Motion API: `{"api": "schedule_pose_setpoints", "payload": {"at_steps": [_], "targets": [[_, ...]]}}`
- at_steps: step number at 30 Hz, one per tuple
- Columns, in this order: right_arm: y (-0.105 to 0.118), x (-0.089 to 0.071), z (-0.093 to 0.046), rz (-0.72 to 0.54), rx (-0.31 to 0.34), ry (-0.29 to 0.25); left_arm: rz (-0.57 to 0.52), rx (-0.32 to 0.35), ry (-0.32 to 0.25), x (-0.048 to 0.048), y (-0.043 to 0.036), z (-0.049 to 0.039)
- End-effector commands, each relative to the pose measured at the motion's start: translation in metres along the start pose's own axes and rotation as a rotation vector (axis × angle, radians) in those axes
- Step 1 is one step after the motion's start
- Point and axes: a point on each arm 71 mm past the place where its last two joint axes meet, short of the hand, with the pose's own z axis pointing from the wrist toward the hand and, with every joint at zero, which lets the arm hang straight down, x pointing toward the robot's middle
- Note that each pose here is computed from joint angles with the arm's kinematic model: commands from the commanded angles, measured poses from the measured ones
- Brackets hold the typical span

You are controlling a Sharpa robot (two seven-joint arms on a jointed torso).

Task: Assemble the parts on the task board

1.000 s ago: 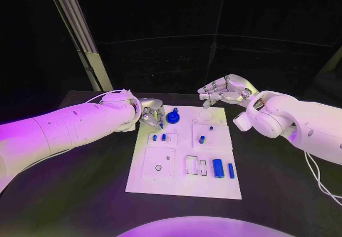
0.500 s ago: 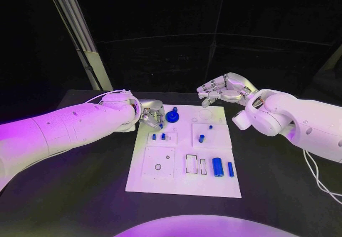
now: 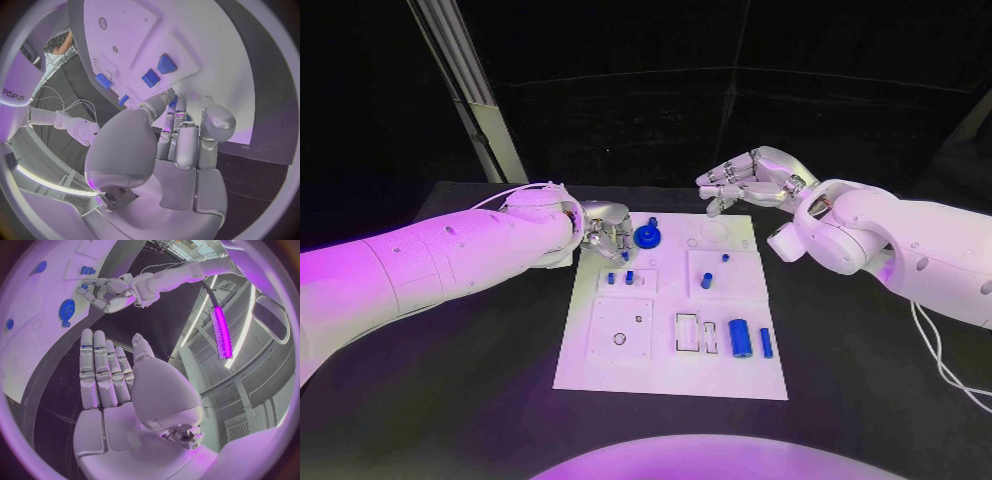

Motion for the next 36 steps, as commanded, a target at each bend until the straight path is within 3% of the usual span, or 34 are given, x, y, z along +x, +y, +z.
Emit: {"api": "schedule_pose_setpoints", "payload": {"at_steps": [1, 27, 36], "targets": [[0.002, 0.0, 0.001, 0.001, -0.014, 0.001, 0.006, -0.004, 0.002, 0.0008, -0.0002, 0.0006], [0.002, 0.001, 0.001, 0.003, -0.014, 0.008, -0.012, -0.038, 0.046, 0.0035, 0.0039, 0.001], [-0.001, -0.004, 0.0, -0.017, -0.003, -0.013, -0.026, -0.065, -0.015, -0.0014, 0.0133, -0.0035]]}}
